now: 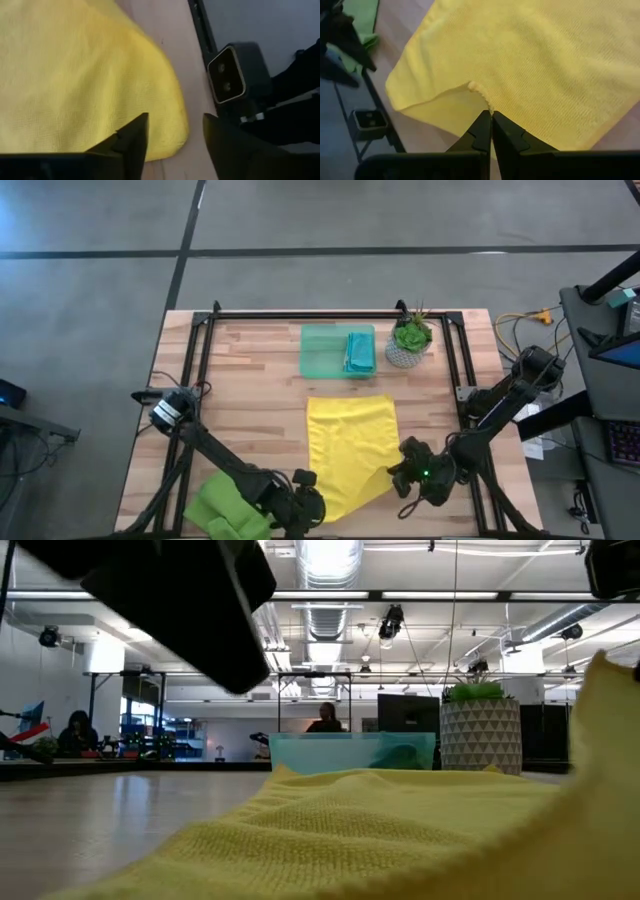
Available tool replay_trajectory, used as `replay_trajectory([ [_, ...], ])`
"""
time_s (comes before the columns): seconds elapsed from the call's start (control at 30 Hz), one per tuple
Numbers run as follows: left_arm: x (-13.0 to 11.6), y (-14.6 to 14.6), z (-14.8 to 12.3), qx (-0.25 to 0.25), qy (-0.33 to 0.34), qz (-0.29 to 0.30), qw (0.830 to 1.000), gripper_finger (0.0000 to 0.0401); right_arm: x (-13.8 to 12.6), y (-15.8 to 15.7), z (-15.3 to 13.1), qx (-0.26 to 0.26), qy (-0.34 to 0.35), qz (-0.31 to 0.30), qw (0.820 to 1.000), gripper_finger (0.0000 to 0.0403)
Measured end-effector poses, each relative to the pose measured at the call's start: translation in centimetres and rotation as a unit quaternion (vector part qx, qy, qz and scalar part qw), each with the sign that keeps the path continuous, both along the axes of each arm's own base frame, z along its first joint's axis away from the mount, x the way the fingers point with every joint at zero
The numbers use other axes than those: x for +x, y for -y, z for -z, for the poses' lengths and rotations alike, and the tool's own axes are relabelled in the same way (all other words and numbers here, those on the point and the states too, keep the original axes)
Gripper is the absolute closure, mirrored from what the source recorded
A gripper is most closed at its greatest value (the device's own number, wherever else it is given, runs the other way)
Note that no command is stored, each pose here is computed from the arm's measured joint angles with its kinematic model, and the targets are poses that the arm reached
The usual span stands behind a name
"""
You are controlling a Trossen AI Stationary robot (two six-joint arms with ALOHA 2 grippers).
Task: Fold microfiber towels
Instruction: Fold the yellow microfiber cloth
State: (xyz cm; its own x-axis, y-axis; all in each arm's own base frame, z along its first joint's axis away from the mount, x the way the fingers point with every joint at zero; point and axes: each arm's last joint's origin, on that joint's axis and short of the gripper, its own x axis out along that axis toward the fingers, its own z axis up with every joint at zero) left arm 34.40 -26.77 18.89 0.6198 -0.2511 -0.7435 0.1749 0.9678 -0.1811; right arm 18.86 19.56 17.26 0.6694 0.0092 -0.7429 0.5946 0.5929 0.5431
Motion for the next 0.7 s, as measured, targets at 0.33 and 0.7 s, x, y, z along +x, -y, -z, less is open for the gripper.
replay_trajectory([
  [0.33, 0.6, 0.8, 2.7, -0.033, -0.021, -0.037, 0.999, 0.0203, 0.9, 1.3, 0.2, -0.008, -0.007, 0.028, 1.000, 0.0394],
  [0.7, 0.4, 1.2, 3.3, -0.052, -0.041, -0.060, 0.996, 0.0203, 0.5, 1.8, 0.9, 0.008, -0.023, 0.066, 0.998, 0.0394],
])
